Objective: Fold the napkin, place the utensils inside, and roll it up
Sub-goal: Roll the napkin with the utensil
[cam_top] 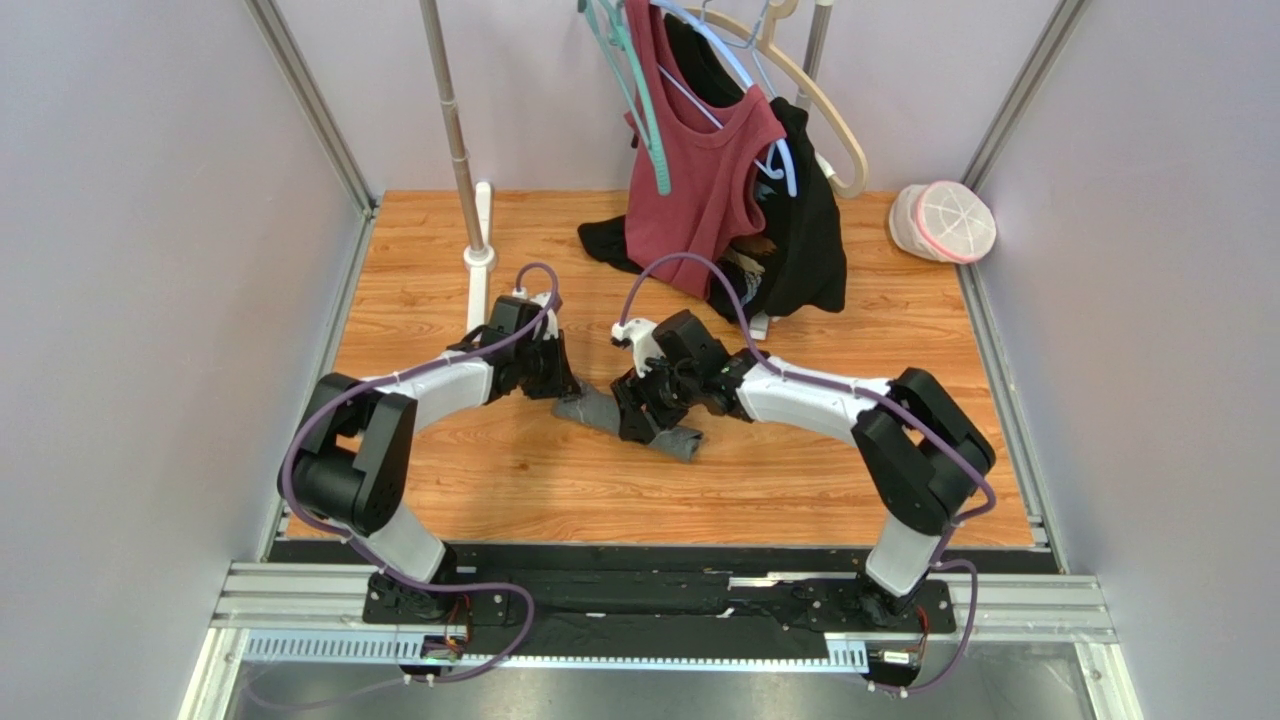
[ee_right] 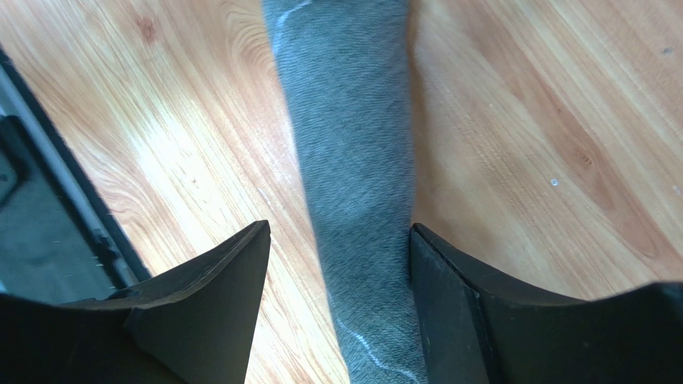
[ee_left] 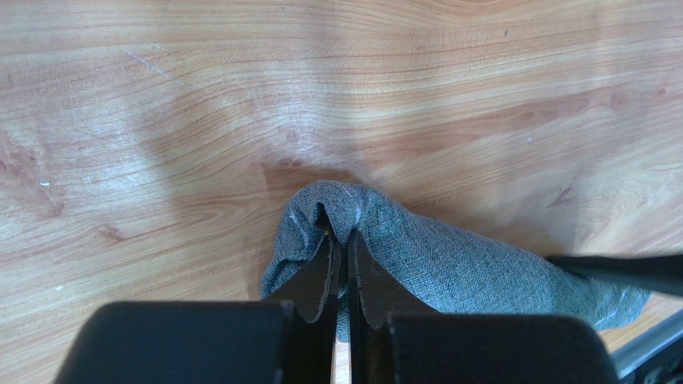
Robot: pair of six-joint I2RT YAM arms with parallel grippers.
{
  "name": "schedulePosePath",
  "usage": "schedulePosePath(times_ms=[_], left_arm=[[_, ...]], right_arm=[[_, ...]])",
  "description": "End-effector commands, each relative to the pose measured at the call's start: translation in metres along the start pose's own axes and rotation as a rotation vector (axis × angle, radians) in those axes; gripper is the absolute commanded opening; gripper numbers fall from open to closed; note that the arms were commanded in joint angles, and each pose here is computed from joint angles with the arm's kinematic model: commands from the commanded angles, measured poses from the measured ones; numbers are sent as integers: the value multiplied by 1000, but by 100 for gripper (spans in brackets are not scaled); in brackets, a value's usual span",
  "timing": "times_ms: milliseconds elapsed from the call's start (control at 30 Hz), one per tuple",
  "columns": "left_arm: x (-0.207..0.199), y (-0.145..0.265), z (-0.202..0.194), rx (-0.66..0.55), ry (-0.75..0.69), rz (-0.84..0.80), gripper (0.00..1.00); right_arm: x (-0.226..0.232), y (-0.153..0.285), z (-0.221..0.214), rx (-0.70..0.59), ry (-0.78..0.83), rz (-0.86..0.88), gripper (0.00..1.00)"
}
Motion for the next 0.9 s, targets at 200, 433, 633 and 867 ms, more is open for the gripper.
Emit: schedulePosePath(times_ms=[200, 433, 633, 867], left_arm=[[6, -5, 0, 59, -25, 30, 3], [7, -7, 2, 77, -38, 35, 3], [7, -9, 3, 87, -38, 38, 3], [9, -11, 4, 98, -34, 42, 2]], right_arm=[[3, -6, 12, -103, 339, -268, 68], [-13, 4, 23, -169, 363, -456, 68], [11, 4, 22, -182, 434, -355, 68], [27, -1, 21, -217, 503, -302, 68]])
Point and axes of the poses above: each gripper's point midway between its finger pads, its own y axis back along the fingers, its own x axis along the line the jaws close on, z = x × y, the point moved 1 cm from there along y, back along the fingers, and after that the axes turned 2 degrees about -y, right-handed, at the moved point
